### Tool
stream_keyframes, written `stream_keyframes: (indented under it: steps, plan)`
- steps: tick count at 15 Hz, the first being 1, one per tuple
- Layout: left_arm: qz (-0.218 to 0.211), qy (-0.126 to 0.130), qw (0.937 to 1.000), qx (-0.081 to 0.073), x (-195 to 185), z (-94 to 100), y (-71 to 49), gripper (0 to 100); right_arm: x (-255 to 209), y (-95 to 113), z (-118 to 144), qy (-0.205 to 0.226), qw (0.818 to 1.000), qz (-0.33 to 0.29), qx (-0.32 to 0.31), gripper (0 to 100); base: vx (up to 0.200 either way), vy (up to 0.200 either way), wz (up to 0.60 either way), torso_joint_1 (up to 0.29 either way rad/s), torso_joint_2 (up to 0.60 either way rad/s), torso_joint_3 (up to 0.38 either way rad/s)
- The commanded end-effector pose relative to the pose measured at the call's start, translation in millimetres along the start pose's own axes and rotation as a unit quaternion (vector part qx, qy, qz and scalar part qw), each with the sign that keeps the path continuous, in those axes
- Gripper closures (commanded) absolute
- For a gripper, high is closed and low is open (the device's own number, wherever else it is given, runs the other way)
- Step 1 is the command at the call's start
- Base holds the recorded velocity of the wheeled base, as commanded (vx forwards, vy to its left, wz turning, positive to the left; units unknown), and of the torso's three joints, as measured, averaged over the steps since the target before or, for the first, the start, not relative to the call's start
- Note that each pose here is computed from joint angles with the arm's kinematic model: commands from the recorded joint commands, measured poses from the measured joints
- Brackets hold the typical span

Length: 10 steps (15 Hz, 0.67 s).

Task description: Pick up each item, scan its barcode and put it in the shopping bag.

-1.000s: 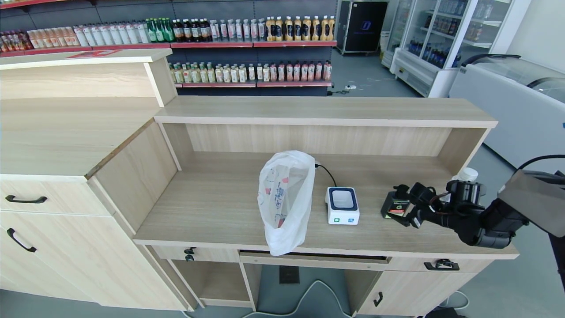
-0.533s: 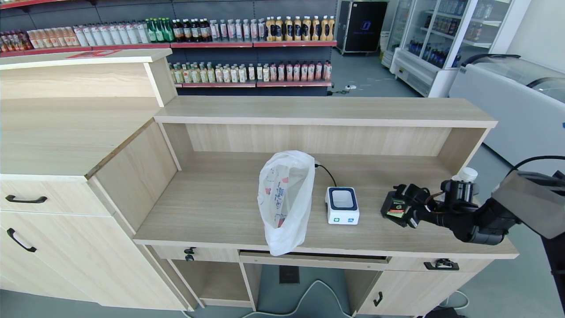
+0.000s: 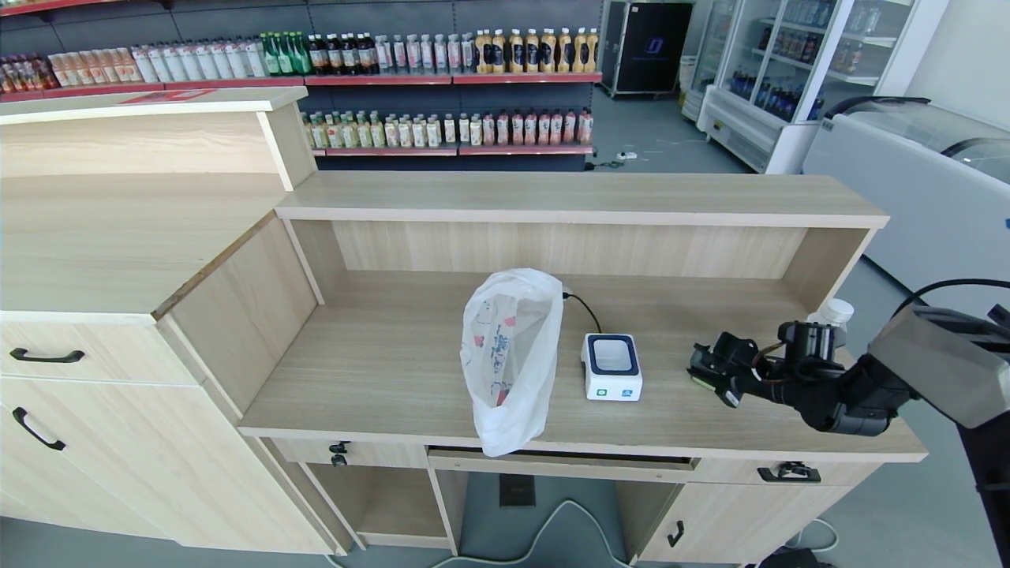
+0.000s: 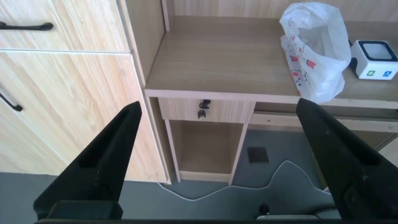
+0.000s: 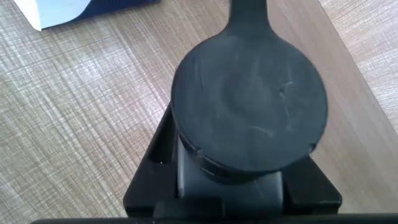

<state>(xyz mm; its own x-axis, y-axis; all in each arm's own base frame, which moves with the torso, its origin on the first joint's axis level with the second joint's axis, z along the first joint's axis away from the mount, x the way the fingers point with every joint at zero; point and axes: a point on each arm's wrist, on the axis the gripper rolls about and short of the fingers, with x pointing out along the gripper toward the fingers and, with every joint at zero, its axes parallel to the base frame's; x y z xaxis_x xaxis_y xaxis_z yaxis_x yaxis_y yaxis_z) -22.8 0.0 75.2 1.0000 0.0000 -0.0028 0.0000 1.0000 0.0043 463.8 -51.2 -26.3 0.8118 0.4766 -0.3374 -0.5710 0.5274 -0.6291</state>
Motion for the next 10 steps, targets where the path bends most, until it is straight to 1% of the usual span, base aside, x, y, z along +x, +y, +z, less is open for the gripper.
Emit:
stream_keyframes:
  steps: [1,2,3,4,6,7,8,9,10]
  plan:
    - [0.000,0.000,1.0000,0.000,0.0,0.0,0.0,0,-16.6,-15.5,19.2,-0.007,1.000,-0.017,-0.012,100,0.000,0.000,0.00,0.000,0.00,0.000]
    - [0.000,0.000,1.0000,-0.001,0.0,0.0,0.0,0,-31.8,-27.9,35.3,-0.013,0.999,-0.032,-0.017,100,0.000,0.000,0.00,0.000,0.00,0.000]
    - [0.000,0.000,1.0000,0.000,0.0,0.0,0.0,0,-57.4,-42.9,53.6,-0.016,0.998,-0.052,-0.016,100,0.000,0.000,0.00,0.000,0.00,0.000]
    - [0.000,0.000,1.0000,0.000,0.0,0.0,0.0,0,-85.0,-53.7,74.1,-0.024,0.997,-0.071,-0.004,100,0.000,0.000,0.00,0.000,0.00,0.000]
    - [0.000,0.000,1.0000,-0.001,0.0,0.0,0.0,0,-141.1,-66.8,116.9,-0.049,0.993,-0.103,0.014,100,0.000,0.000,0.00,0.000,0.00,0.000]
    - [0.000,0.000,1.0000,-0.001,0.0,0.0,0.0,0,-169.7,-63.4,142.2,-0.060,0.991,-0.117,-0.002,100,0.000,0.000,0.00,0.000,0.00,0.000]
    - [0.000,0.000,1.0000,0.000,0.0,0.0,0.0,0,-188.2,-54.8,161.0,-0.076,0.989,-0.121,-0.022,100,0.000,0.000,0.00,0.000,0.00,0.000]
    - [0.000,0.000,1.0000,0.000,0.0,0.0,0.0,0,-202.2,-33.6,184.7,-0.108,0.984,-0.114,-0.083,100,0.000,0.000,0.00,0.000,0.00,0.000]
    - [0.000,0.000,1.0000,0.000,0.0,0.0,0.0,0,-209.4,-10.7,202.6,-0.147,0.971,-0.105,-0.157,100,0.000,0.000,0.00,0.000,0.00,0.000]
